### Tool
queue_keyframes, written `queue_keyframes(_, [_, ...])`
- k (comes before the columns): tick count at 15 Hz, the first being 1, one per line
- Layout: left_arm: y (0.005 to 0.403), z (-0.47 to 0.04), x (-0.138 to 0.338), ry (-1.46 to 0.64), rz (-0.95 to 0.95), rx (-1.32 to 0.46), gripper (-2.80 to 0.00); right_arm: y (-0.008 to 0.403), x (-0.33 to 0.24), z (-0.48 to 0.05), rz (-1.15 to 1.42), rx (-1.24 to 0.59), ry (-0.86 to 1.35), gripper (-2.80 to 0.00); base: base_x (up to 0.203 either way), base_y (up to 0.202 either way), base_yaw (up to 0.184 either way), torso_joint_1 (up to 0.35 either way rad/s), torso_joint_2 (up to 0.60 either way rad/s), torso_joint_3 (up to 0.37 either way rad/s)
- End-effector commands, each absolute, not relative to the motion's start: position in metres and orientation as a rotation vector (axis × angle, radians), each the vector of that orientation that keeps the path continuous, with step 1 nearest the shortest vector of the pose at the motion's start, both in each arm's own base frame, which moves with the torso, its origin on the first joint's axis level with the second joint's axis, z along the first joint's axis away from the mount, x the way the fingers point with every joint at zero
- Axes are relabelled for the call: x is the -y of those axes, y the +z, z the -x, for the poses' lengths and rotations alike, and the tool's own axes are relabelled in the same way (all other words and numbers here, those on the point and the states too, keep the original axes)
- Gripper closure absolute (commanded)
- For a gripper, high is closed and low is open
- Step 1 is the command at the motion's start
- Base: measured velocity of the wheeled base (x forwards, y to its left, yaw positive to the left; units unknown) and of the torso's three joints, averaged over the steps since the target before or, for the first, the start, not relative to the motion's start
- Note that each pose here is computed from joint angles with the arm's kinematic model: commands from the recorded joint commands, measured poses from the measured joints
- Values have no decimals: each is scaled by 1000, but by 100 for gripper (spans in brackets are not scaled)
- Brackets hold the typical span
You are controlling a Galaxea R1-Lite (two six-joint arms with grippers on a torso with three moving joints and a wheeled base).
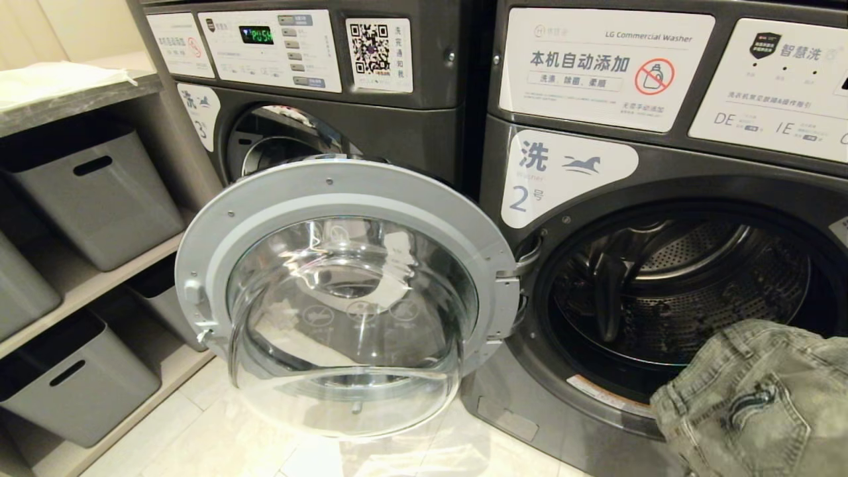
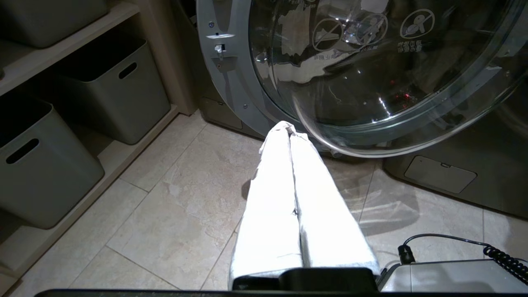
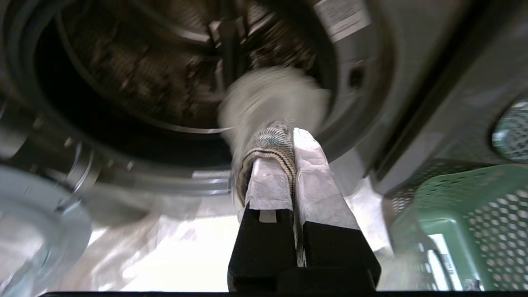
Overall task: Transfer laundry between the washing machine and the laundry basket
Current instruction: Pick a cloth and place it into the basket
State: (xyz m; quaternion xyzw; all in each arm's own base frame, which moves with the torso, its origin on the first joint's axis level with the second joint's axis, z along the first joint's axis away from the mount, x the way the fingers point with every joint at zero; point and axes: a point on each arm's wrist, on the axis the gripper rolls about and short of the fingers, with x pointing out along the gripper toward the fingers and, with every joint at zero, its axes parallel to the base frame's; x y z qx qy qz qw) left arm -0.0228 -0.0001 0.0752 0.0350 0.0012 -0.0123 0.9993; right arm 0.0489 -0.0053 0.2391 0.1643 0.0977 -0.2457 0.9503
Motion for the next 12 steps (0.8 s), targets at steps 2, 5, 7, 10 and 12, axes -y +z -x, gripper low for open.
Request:
queue_keyframes(2, [75, 23, 0, -25, -71, -3, 0, 243, 10, -40, -328, -177, -602, 0, 0, 0, 0, 0, 0, 0])
queue_keyframes(5, [75, 23, 0, -25, -71, -3, 0, 239, 12, -21, -319, -187, -648, 0, 0, 0, 0, 0, 0, 0])
queue_keyframes(7, [75, 23, 0, -25, -71, -2, 0, 239, 13, -12, -315, -188, -669, 0, 0, 0, 0, 0, 0, 0])
queue_keyframes(10, [75, 23, 0, -25, -70, -4, 0, 250, 14, -4, -315, -183, -672, 0, 0, 0, 0, 0, 0, 0])
queue_keyframes(12, [75, 23, 0, -25, -67, -4, 0, 258, 14, 1, -307, -197, -676, 0, 0, 0, 0, 0, 0, 0])
